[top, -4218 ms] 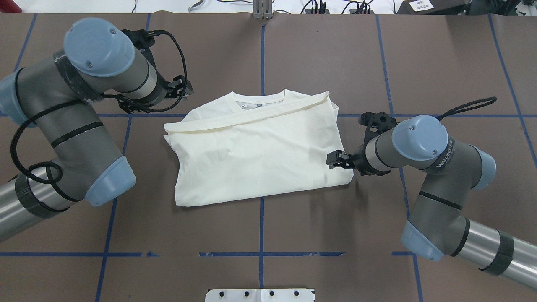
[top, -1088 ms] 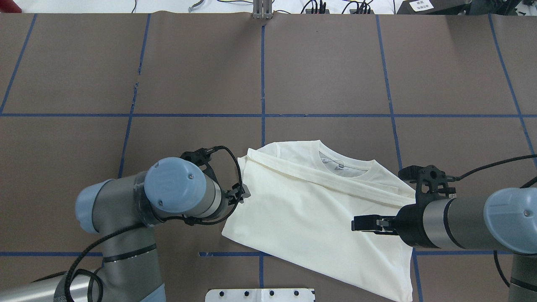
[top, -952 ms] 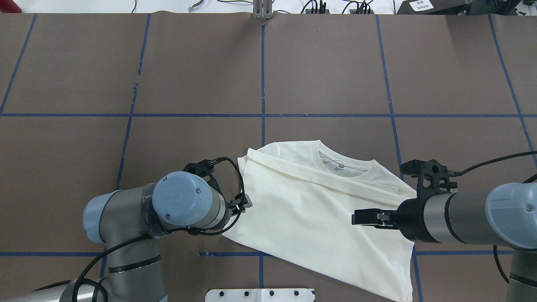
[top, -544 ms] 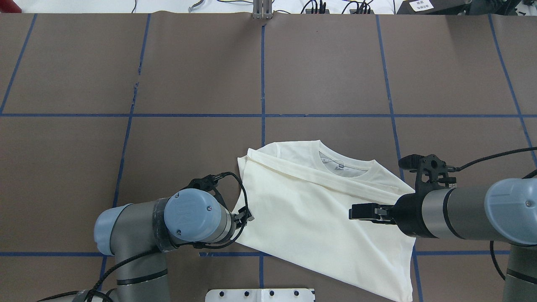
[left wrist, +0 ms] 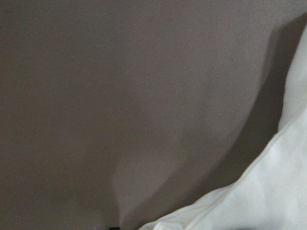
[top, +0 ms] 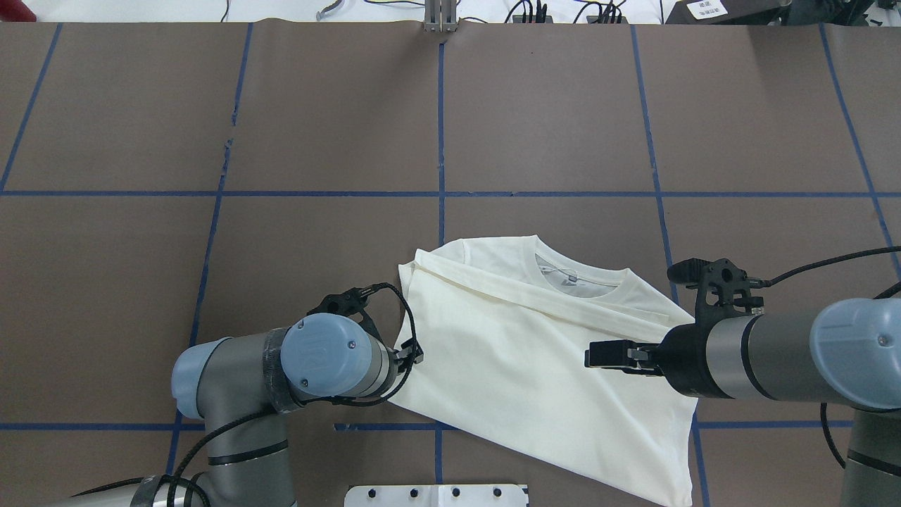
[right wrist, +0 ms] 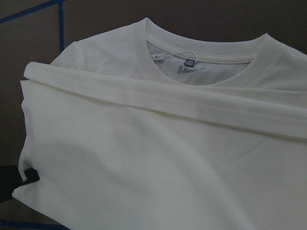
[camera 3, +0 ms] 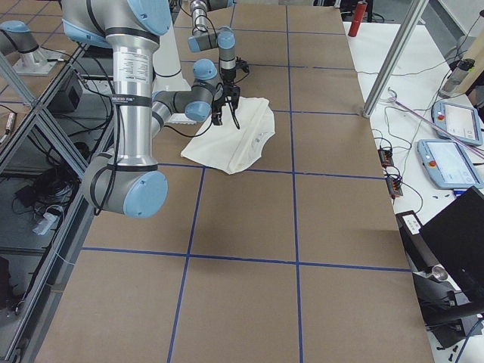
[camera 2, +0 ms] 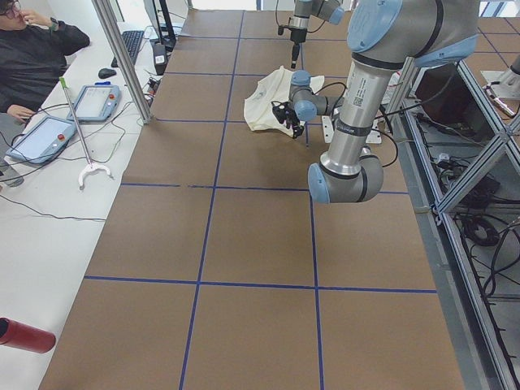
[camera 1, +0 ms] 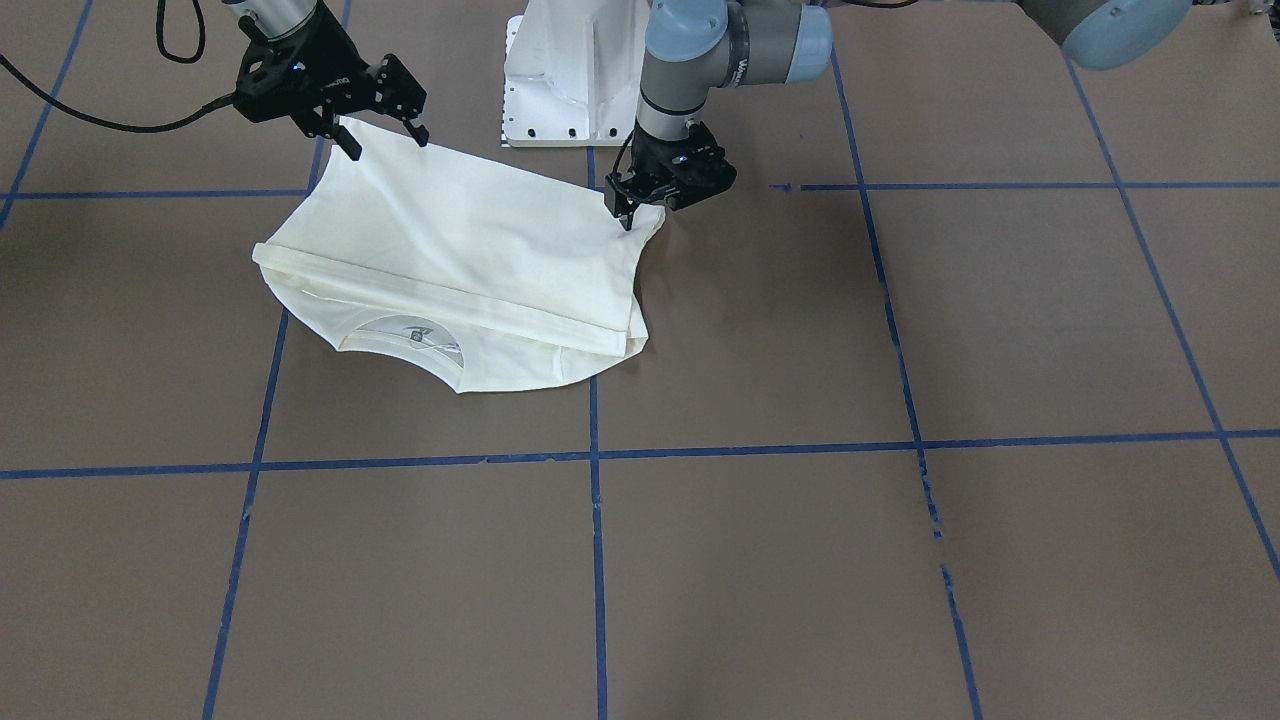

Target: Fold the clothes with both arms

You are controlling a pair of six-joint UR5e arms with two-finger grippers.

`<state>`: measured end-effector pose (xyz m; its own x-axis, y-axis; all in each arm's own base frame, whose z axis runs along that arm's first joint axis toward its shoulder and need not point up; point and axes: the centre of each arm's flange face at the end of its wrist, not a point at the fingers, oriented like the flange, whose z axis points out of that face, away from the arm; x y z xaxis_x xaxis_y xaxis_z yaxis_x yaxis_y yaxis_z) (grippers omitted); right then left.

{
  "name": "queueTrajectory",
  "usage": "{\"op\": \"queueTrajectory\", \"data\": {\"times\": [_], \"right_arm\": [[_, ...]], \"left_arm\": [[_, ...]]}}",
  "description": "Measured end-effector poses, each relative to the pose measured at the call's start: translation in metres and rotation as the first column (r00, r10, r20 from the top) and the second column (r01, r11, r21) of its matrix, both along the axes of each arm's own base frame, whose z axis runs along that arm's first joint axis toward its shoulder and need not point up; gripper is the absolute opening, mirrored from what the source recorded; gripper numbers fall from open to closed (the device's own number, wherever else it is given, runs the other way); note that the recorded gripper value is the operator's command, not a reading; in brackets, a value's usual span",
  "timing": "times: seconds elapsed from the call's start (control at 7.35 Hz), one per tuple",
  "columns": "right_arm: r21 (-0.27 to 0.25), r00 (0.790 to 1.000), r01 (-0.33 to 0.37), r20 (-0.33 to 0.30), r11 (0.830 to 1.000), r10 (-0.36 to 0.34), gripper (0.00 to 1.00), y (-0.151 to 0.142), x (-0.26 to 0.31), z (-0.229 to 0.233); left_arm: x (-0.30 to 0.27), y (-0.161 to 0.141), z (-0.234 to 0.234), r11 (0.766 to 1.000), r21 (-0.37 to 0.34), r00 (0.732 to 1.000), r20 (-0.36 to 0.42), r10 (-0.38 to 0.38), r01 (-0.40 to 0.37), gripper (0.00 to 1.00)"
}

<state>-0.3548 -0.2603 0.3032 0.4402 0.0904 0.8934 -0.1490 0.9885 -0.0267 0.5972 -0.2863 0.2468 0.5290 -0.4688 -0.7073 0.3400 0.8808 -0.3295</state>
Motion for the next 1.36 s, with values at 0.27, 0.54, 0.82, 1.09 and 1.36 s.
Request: {"op": "queueTrajectory", "data": {"times": [0.27, 0.54, 0.82, 1.09, 1.36], "right_arm": [[0.000, 1.000, 0.000, -0.001, 1.000, 0.000, 1.00, 0.000, 0.000, 0.001], [-0.001, 1.000, -0.002, -0.004, 1.000, 0.002, 1.00, -0.001, -0.001, 0.002], [-0.003, 1.000, -0.003, -0.010, 1.000, 0.003, 1.00, -0.002, -0.002, 0.005], [-0.005, 1.000, -0.006, -0.016, 1.000, 0.006, 1.00, -0.003, -0.003, 0.007], [-0.006, 1.000, -0.017, -0.020, 1.000, 0.017, 1.00, -0.007, -0.002, 0.009]], "left_arm": [[-0.003, -0.004, -0.002, 1.000, 0.006, 1.000, -0.004, -0.006, 0.006, 0.00], [-0.007, -0.008, -0.002, 1.000, 0.008, 1.000, -0.003, -0.010, 0.010, 0.00], [-0.030, -0.050, -0.001, 0.998, 0.023, 0.998, 0.004, -0.065, 0.065, 0.00], [-0.070, -0.125, 0.011, 0.988, 0.103, 0.992, 0.047, -0.116, 0.111, 0.00], [-0.091, -0.194, 0.034, 0.978, 0.158, 0.982, 0.108, -0.157, 0.139, 0.00]]}}
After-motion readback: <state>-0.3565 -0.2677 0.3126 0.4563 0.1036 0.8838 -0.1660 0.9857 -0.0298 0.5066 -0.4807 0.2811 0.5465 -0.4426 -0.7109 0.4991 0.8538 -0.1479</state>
